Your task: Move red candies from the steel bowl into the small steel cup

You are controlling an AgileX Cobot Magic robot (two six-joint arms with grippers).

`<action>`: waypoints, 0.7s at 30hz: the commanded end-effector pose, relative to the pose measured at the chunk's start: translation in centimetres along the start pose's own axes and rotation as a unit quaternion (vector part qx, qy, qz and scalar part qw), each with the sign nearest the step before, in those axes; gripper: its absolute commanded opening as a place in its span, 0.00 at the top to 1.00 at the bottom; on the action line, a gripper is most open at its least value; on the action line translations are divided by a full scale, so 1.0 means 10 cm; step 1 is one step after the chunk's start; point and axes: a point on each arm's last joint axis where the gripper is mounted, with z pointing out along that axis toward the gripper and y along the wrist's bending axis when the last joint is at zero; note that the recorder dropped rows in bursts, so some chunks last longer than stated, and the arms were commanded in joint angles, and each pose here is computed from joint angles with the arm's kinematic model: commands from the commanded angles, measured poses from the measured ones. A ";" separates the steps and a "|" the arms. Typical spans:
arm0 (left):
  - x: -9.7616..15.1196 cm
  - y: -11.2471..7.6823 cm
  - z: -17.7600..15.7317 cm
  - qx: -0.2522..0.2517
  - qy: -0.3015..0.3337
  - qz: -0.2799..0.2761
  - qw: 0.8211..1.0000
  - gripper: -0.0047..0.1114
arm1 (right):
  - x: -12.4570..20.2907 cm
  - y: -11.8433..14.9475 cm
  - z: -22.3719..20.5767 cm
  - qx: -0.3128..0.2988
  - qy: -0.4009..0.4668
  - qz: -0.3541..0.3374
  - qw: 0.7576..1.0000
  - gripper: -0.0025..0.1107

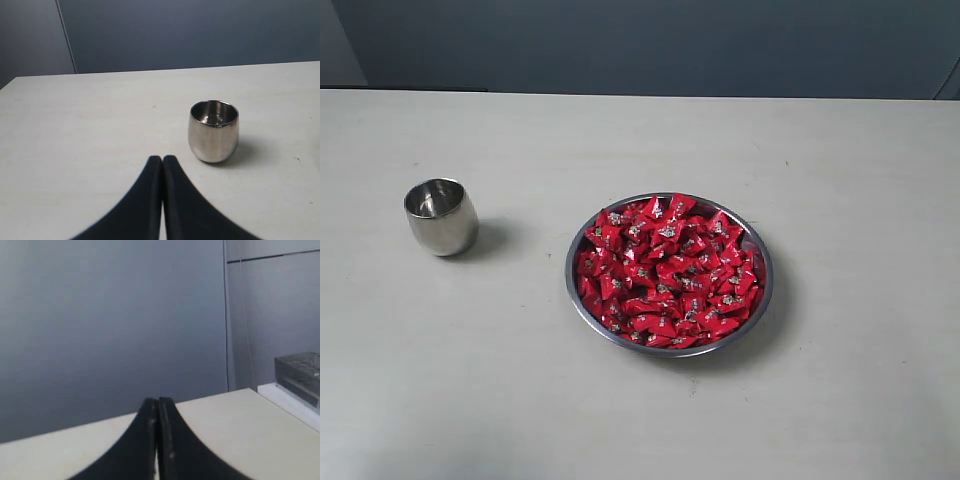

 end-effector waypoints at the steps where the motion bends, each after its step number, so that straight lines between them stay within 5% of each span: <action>1: 0.01 0.00 0.00 0.000 -0.001 -0.002 1.000 0.96 | -0.05 -0.01 -0.01 0.004 -0.028 0.026 0.999 0.98; 21: 0.01 0.00 0.00 0.000 -0.001 -0.002 1.000 0.96 | -0.19 -0.03 -0.02 0.014 -0.107 0.025 0.994 0.98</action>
